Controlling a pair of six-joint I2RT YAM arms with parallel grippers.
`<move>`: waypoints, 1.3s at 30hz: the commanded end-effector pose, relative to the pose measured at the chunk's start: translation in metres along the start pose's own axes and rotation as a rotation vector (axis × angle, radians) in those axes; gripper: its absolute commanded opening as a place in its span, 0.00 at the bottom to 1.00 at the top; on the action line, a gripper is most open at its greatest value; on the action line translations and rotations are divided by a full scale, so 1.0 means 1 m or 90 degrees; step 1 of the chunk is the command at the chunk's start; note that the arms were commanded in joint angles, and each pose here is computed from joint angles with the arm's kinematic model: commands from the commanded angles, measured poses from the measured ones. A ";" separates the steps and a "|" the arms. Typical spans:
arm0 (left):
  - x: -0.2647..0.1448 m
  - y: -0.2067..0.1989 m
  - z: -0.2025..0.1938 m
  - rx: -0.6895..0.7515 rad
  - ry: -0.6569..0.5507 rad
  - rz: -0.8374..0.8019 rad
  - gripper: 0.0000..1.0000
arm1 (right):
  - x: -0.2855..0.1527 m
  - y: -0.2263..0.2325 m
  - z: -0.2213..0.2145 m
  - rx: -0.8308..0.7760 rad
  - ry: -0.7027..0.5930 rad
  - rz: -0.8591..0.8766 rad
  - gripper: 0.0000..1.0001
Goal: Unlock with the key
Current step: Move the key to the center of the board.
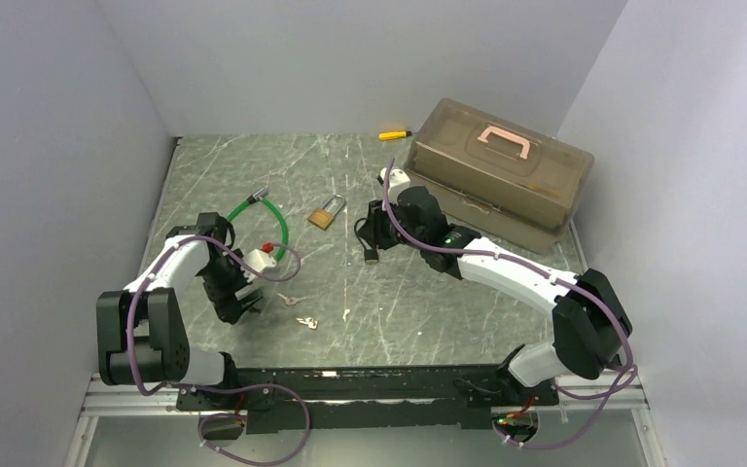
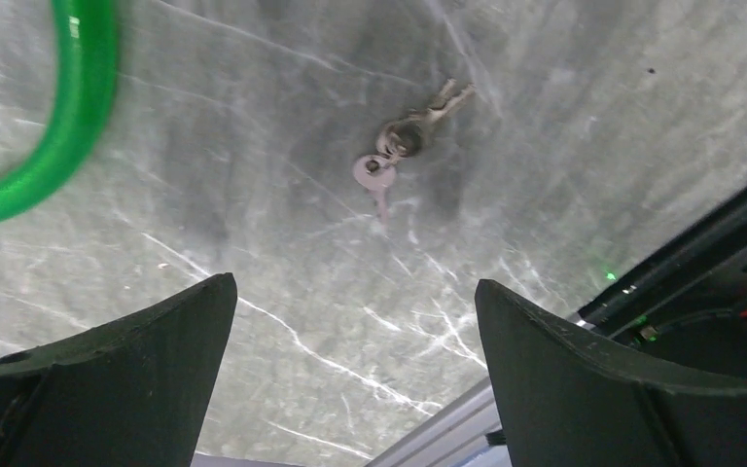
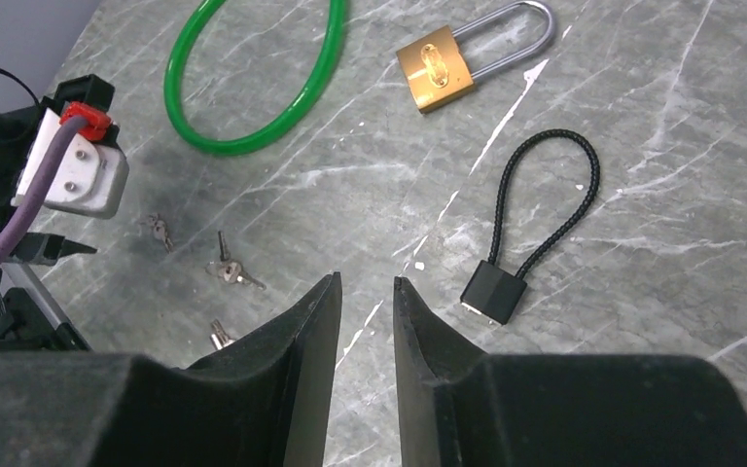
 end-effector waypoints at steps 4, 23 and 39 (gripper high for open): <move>0.008 0.007 0.009 0.036 -0.036 0.051 0.94 | -0.006 0.002 0.015 -0.012 -0.058 0.001 0.28; 0.032 -0.015 0.017 0.106 -0.020 0.014 0.67 | -0.005 -0.001 0.012 -0.014 -0.057 -0.013 0.25; 0.057 -0.038 0.041 0.179 0.000 -0.026 0.48 | -0.012 -0.017 0.018 -0.008 -0.069 -0.055 0.21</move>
Point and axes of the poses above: each gripper's point midway between its finger pads, its own x axis out along the fingers, its own y axis along the line the jaws close on, z = x × y, the point moved 10 cm from there along -x, back along the fingers, and after that the axes turned 6 degrees about -x, right-handed, at the moved point
